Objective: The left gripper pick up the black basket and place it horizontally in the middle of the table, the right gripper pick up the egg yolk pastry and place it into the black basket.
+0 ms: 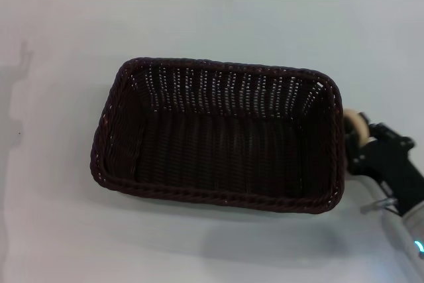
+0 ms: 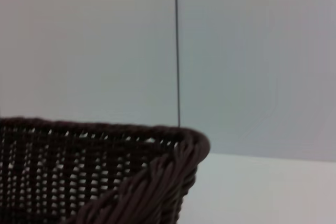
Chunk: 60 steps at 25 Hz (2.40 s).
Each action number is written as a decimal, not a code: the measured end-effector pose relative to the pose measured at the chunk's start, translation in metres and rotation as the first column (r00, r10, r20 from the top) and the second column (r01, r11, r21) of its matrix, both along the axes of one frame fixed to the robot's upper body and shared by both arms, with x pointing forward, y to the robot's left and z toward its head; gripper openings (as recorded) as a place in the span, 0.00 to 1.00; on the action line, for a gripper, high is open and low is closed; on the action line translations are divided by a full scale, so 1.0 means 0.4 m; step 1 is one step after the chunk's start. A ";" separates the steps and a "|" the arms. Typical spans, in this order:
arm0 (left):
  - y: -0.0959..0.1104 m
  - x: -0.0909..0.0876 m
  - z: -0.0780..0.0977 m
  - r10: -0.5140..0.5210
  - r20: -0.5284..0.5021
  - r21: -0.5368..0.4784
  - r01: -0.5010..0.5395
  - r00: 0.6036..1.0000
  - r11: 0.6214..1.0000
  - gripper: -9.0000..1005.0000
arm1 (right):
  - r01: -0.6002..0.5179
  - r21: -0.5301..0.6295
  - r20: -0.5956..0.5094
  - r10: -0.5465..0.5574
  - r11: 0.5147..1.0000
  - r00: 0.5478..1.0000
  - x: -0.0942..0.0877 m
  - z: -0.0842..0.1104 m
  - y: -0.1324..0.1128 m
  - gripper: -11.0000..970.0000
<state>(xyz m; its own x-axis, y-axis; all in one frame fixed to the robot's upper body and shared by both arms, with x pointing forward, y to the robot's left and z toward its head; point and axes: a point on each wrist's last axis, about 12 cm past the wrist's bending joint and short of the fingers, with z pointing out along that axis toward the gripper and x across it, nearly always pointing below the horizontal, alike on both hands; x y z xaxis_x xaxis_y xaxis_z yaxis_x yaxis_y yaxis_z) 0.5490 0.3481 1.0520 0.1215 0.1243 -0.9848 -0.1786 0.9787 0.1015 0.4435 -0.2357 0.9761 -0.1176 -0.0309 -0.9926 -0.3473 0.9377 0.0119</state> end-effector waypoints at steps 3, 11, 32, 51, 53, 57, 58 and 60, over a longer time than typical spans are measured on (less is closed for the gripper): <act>0.000 0.000 0.000 -0.001 -0.001 0.000 0.001 1.000 1.000 0.83 | 0.049 0.042 0.081 -0.053 0.998 0.995 -0.023 0.020 -0.019 0.23; 0.001 0.003 0.000 -0.002 -0.004 0.002 0.002 1.000 1.000 0.83 | 0.047 0.096 0.410 -0.083 0.994 0.908 -0.090 0.111 -0.014 0.17; 0.004 -0.006 -0.005 0.005 -0.010 0.016 -0.005 1.000 1.000 0.83 | -0.273 0.089 0.450 0.205 0.958 0.869 -0.033 0.148 0.116 0.33; 0.032 -0.061 -0.037 0.058 -0.045 0.002 -0.058 0.997 0.998 0.83 | 0.538 0.313 0.391 -0.622 0.783 0.678 -0.148 0.124 -0.259 0.85; 0.033 -0.064 -0.040 0.060 -0.048 0.000 -0.060 0.997 0.998 0.83 | 0.548 0.314 0.388 -0.632 0.775 0.671 -0.150 0.123 -0.263 0.85; 0.037 -0.071 -0.044 0.064 -0.053 -0.005 -0.065 0.997 0.998 0.83 | 0.554 0.313 0.378 -0.636 0.772 0.673 -0.147 0.120 -0.264 0.85; 0.037 -0.072 -0.045 0.065 -0.054 -0.006 -0.065 0.996 0.998 0.83 | 0.554 0.312 0.375 -0.636 0.772 0.674 -0.145 0.119 -0.263 0.85; 0.037 -0.073 -0.046 0.065 -0.055 -0.006 -0.066 0.996 0.998 0.83 | 0.557 0.310 0.368 -0.637 0.771 0.677 -0.142 0.117 -0.264 0.85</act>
<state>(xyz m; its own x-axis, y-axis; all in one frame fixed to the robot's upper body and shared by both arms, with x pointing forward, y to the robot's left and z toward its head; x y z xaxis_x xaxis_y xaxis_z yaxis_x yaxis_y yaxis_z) 0.5199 0.3630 1.0338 0.0592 0.1227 -0.9907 -0.2367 0.9658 0.1055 0.3867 -0.3413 1.0230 0.3809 0.0556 -0.9229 0.2811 0.9440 0.1729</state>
